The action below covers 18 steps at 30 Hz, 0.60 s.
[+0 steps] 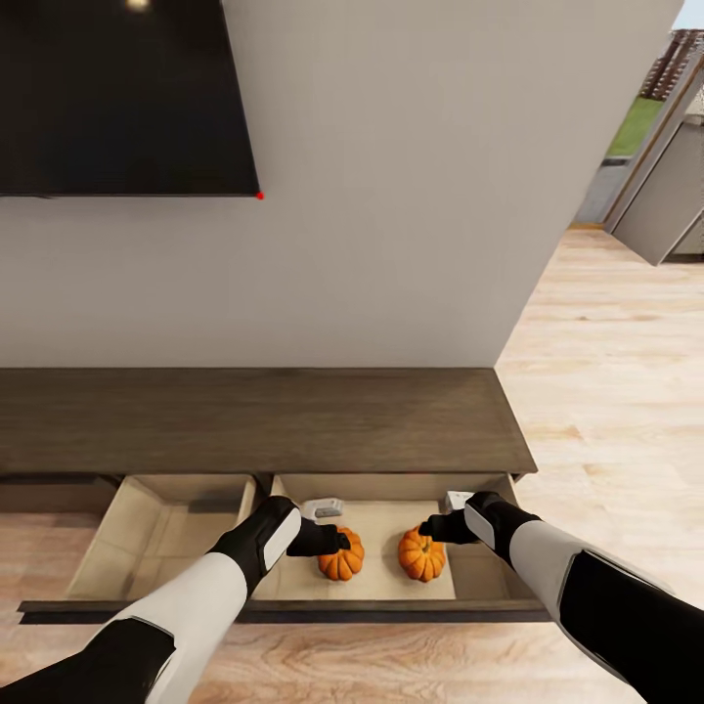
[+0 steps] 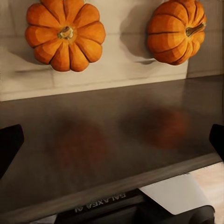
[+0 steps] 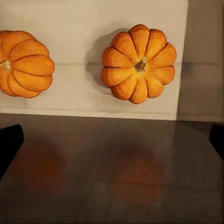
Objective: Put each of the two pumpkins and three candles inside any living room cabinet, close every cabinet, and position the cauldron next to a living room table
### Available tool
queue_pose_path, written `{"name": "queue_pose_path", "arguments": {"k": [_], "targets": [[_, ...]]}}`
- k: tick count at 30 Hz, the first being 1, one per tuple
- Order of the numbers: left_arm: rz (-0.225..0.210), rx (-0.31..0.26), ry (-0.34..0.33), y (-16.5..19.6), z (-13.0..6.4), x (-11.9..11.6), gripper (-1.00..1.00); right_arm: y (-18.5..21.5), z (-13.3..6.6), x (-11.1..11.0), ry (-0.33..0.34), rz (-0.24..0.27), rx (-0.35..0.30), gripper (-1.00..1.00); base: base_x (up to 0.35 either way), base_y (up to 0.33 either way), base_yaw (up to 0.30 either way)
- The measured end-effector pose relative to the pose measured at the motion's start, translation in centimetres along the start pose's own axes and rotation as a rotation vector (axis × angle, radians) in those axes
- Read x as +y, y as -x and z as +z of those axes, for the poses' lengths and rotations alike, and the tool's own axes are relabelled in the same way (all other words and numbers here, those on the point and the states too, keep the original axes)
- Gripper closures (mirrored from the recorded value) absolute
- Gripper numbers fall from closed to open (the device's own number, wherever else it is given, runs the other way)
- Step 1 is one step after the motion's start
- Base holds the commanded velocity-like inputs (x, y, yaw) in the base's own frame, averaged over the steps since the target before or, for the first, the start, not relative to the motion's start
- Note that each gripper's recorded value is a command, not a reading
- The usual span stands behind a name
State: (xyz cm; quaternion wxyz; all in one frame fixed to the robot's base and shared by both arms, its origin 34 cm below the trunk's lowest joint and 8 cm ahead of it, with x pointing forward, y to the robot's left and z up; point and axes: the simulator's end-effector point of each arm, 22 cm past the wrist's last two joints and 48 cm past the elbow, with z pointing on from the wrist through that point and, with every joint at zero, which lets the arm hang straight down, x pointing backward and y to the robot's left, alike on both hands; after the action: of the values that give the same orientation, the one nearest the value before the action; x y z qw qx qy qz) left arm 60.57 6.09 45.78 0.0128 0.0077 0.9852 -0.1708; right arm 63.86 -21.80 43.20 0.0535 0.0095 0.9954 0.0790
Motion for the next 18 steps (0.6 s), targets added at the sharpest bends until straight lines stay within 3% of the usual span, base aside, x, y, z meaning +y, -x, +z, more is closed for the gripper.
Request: {"name": "queue_pose_path", "arguments": {"k": [13, 18], "targets": [[0.005, -0.019, -0.001, 0.7, -1.8, -0.6, -1.0, 1.0, -1.9, 0.3, -0.001, -0.003, -0.02, -1.0, -0.002, 0.0, 0.0], [0.007, -0.025, -0.001, 0.9, -2.1, -0.7, -1.0, 1.3, -2.2, 0.3, -0.001, -0.005, -0.028, -1.0, -0.193, 0.0, 0.0]]}}
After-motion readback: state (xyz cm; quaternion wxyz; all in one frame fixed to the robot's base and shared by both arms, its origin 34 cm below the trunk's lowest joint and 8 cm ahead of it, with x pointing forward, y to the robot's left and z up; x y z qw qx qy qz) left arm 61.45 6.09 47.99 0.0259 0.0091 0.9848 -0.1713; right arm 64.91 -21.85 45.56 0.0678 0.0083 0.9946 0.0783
